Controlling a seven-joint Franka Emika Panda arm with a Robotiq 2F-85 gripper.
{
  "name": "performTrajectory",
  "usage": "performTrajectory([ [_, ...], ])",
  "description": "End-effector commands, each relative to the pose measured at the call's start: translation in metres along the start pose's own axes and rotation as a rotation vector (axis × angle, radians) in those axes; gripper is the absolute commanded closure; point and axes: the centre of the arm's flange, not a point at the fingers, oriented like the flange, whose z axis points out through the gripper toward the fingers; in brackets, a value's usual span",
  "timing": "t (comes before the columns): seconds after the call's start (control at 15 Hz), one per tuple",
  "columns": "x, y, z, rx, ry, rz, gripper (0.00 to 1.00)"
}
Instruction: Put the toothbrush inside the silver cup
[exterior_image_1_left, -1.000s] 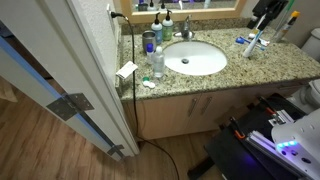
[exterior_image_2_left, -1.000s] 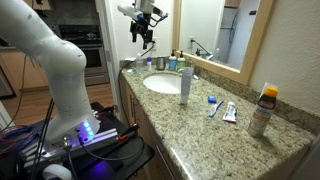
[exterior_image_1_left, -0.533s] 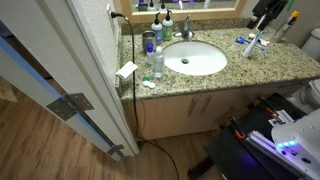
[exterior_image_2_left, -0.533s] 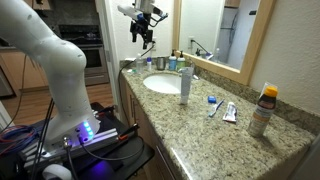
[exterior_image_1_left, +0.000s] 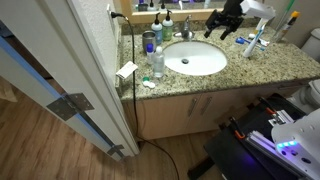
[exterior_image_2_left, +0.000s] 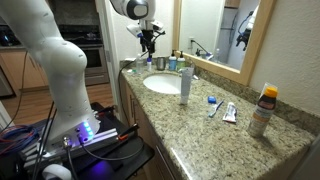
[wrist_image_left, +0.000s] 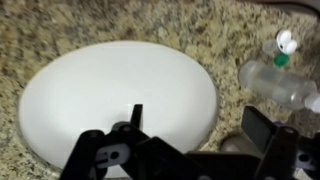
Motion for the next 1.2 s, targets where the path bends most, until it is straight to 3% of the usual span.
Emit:
performTrajectory([
  [0.0,0.012,-0.015,0.003,0.017,0.032,0.022,0.00],
  [0.2,0.031,-0.040,-0.003,0.048,0.062,0.037,0.00],
  [0.33,0.042,-0.044,0.037,-0.052,0.060,0.080,0.00],
  [0.4,0.054,-0.049,0.052,-0.063,0.072,0.118,0.00],
  [0.8,0.124,-0.113,0.088,0.016,0.177,0.292,0.00],
  [0.87,0.128,-0.122,0.084,0.033,0.179,0.303,0.00],
  [0.93,0.100,-0.096,0.082,0.015,0.160,0.279,0.00],
  [1.13,0.116,-0.116,0.083,0.042,0.175,0.294,0.00],
])
